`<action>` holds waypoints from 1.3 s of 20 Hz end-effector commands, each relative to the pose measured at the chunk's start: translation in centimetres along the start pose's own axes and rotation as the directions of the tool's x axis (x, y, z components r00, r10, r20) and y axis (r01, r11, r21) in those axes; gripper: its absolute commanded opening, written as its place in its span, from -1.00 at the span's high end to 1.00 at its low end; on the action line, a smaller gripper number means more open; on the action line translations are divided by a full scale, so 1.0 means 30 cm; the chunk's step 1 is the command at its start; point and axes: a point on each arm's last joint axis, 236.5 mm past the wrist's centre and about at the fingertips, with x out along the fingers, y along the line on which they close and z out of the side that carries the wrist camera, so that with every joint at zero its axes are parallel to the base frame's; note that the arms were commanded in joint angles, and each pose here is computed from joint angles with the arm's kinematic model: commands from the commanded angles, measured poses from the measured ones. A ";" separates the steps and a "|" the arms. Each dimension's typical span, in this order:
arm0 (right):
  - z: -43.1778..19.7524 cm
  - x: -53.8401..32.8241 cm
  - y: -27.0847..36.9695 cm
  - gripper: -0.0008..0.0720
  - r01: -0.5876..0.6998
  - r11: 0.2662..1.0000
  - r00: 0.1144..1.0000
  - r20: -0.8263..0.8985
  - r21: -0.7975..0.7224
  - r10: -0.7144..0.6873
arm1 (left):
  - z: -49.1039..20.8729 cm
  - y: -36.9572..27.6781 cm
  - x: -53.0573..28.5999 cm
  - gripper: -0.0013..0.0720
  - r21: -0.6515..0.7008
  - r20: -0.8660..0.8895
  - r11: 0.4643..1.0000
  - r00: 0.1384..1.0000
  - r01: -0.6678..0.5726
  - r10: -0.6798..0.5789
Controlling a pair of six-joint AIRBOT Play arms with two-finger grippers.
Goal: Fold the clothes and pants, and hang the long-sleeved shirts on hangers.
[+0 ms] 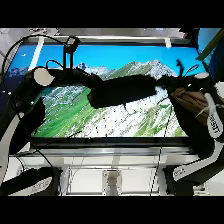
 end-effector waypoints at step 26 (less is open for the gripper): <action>-0.531 -1.287 -0.347 -0.30 0.538 0.527 0.777 -0.145 0.658 -0.613 | -0.028 -0.017 -0.001 -0.77 -0.059 -0.036 0.998 0.999 0.020 -0.022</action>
